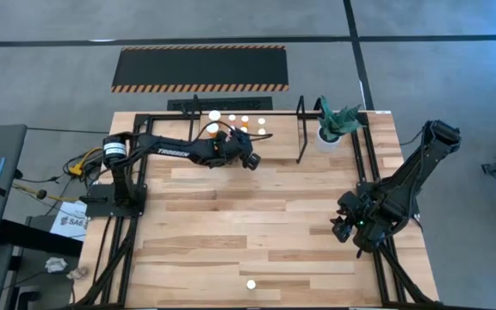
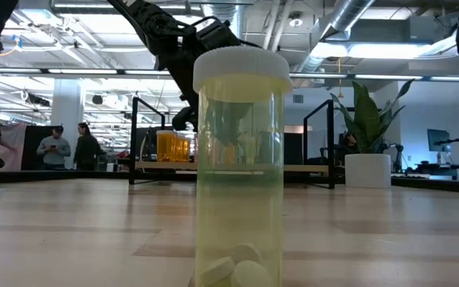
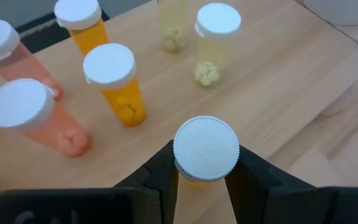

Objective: Pick and place medicine bottles onto shelf by color
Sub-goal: Put the small orange pill bottle on the shelf aligned with the other small orange pill bottles

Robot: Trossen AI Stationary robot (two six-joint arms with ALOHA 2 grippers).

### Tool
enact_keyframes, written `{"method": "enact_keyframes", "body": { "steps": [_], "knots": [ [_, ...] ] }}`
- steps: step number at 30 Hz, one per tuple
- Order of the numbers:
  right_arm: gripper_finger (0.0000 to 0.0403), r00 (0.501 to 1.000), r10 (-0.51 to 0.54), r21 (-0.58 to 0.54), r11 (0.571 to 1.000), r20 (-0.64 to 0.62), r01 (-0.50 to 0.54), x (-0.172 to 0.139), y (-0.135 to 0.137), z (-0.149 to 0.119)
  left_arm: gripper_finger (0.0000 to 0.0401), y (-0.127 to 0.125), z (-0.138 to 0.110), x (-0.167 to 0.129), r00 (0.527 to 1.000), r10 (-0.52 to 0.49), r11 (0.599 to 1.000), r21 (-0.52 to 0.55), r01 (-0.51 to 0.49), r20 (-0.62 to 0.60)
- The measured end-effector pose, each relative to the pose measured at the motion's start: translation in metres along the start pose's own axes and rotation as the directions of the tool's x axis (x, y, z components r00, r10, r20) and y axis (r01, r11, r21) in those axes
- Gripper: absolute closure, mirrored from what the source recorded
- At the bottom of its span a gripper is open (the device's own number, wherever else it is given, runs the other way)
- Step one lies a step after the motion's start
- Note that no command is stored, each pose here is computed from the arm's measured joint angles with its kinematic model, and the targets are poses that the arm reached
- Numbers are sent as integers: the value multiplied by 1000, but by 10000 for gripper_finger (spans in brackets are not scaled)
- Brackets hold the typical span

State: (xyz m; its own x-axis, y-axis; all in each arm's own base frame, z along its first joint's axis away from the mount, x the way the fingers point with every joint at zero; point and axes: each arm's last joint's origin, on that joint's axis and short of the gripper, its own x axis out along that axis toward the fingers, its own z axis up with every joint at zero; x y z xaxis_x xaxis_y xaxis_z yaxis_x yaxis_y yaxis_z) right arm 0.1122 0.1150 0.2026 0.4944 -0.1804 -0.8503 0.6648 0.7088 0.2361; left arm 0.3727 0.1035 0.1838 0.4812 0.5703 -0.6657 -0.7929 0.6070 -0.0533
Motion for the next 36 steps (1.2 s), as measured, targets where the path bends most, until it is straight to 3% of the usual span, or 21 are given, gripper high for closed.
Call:
{"method": "enact_keyframes", "body": {
  "steps": [29, 36],
  "knots": [
    [178, 1000, 31, 18, 999, -2, -31, 0, 3, 0, 302, -3, -5, 8, 1000, 3, 999, -32, -3, -6],
    [178, 1000, 31, 18, 999, -2, -31, 0, 3, 0, 269, -1, -9, 10, 999, 9, 1000, -16, -9, -32]
  ]
}}
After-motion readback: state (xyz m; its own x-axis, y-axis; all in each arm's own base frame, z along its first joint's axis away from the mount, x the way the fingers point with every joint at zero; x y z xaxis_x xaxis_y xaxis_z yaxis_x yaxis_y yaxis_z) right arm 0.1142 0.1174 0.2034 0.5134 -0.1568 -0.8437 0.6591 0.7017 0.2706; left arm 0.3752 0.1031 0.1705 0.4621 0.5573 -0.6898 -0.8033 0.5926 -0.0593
